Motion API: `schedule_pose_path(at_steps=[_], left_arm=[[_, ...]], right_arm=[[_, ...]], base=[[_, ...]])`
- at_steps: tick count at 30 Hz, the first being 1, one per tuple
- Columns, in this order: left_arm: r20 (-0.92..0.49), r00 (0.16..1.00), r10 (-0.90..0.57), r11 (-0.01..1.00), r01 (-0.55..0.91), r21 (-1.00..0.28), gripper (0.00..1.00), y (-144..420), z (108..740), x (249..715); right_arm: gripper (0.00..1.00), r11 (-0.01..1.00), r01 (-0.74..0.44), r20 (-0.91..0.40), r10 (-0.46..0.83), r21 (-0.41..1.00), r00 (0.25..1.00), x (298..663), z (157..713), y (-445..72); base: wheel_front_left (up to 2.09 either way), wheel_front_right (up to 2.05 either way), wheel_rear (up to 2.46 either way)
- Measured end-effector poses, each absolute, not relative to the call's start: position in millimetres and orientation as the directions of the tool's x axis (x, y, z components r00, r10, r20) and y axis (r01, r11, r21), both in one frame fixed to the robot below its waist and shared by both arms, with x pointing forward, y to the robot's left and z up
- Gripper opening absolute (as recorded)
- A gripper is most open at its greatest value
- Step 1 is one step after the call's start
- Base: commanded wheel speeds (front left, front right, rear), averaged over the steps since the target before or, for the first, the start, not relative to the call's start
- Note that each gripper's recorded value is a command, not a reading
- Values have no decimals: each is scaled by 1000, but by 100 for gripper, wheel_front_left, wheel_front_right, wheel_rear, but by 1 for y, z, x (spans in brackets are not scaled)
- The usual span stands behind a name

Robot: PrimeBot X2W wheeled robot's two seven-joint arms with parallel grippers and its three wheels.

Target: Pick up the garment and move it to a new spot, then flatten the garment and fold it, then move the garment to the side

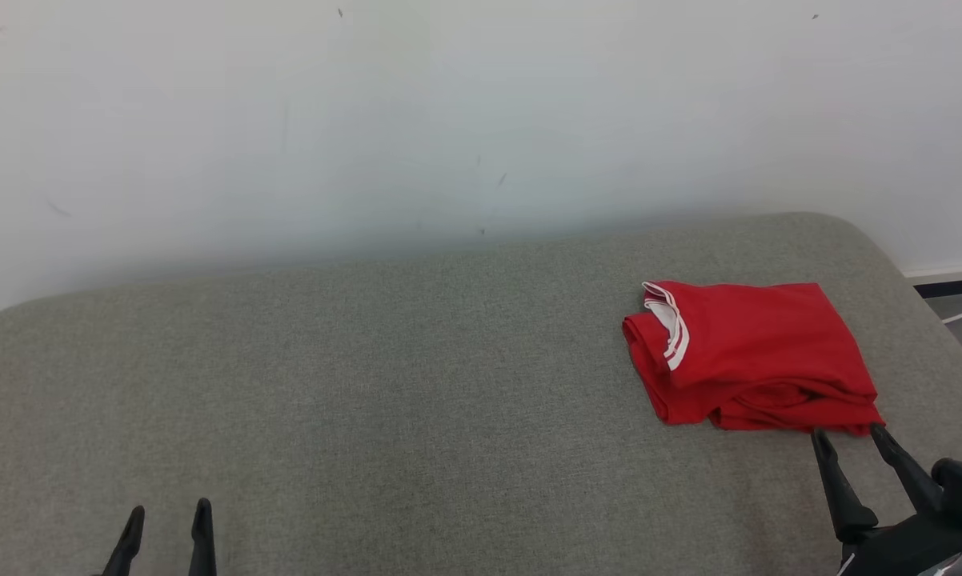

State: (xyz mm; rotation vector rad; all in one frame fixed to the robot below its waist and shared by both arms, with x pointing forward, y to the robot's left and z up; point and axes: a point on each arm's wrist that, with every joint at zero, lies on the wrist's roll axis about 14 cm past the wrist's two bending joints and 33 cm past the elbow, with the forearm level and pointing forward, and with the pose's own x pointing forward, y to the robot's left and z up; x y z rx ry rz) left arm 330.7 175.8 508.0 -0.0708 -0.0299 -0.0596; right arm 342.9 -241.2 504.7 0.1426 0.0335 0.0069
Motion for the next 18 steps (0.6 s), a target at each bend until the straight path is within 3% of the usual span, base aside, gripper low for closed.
schedule_pose_path(at_steps=[18], left_arm=[[-18, 999, -32, 999, 31, -16, 100, 187, 504, 331]], right_arm=[[100, 996, 15, 18, -17, 83, 1000, 347, 513, -239]], base=[[0, 0, 0]])
